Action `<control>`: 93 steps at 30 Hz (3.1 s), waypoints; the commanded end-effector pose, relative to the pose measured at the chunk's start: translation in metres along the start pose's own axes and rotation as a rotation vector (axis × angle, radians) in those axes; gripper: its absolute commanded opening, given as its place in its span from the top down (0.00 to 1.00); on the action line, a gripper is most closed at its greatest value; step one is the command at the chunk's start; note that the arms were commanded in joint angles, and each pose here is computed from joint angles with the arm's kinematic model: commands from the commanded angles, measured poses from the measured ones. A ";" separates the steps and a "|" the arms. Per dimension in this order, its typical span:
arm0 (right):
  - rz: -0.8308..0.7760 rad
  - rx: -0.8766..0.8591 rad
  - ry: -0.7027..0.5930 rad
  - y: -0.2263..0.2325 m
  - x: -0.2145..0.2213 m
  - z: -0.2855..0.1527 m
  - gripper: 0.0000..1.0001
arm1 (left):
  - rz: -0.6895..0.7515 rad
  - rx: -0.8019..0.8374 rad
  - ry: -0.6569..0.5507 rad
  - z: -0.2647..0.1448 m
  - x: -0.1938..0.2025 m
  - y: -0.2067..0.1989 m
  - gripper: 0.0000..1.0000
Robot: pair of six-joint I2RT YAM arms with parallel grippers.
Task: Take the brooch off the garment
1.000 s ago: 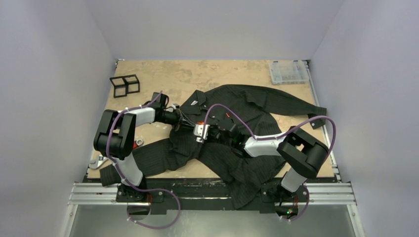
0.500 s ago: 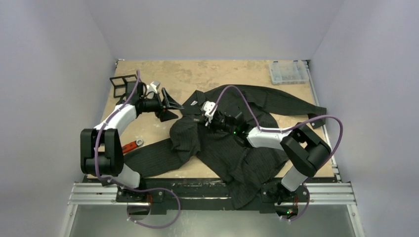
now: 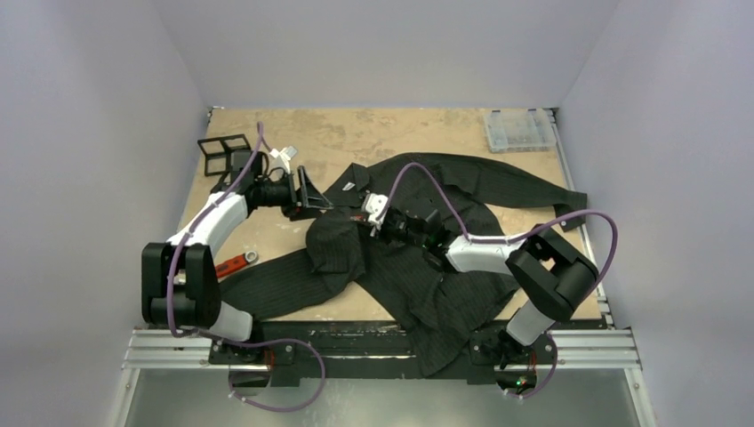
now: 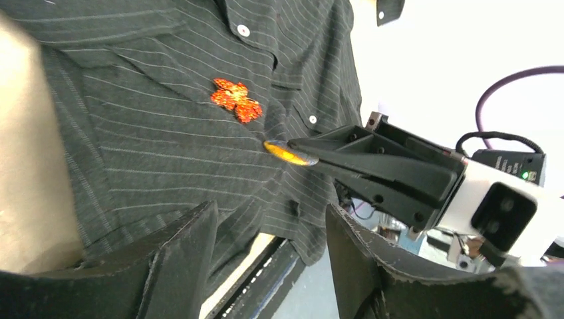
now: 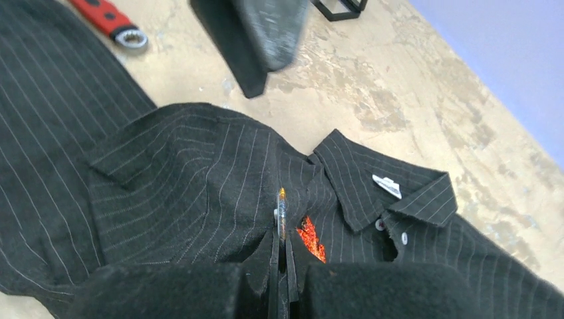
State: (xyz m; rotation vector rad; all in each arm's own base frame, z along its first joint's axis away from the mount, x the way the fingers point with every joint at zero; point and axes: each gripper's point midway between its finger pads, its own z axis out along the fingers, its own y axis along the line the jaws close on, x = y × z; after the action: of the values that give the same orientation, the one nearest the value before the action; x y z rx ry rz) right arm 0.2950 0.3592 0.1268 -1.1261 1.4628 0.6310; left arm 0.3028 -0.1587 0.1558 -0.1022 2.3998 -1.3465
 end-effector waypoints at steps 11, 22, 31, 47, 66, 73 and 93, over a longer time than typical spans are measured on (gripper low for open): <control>-0.546 0.149 -0.231 -0.001 -0.051 -0.014 1.00 | -0.130 0.109 0.223 0.051 0.022 -0.027 0.54; -0.605 0.129 -0.220 0.009 -0.044 -0.015 1.00 | -0.122 0.172 0.214 0.052 0.023 -0.047 0.65; -0.618 0.157 -0.215 0.007 -0.041 -0.015 1.00 | -0.163 0.189 0.221 0.054 0.028 -0.048 0.89; -0.409 0.190 -0.049 -0.001 -0.021 -0.046 0.15 | 0.000 0.074 0.067 0.047 0.011 -0.041 1.00; 1.199 0.052 0.362 -0.040 -0.026 -0.083 0.32 | 1.089 -0.346 -0.297 0.040 0.028 -0.066 1.00; 1.372 -0.044 0.362 -0.026 -0.026 -0.067 0.37 | 1.357 -0.354 -0.376 0.051 0.047 -0.090 1.00; 1.521 -0.209 0.384 0.003 -0.027 -0.052 0.74 | 1.516 -0.340 -0.397 0.079 0.063 -0.104 1.00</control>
State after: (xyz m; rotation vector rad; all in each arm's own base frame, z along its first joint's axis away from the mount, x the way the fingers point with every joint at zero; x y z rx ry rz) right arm 0.2747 0.3164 0.1557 0.0121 2.5480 1.5701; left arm 0.2549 -0.2834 0.1678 1.0548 1.6028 -0.1497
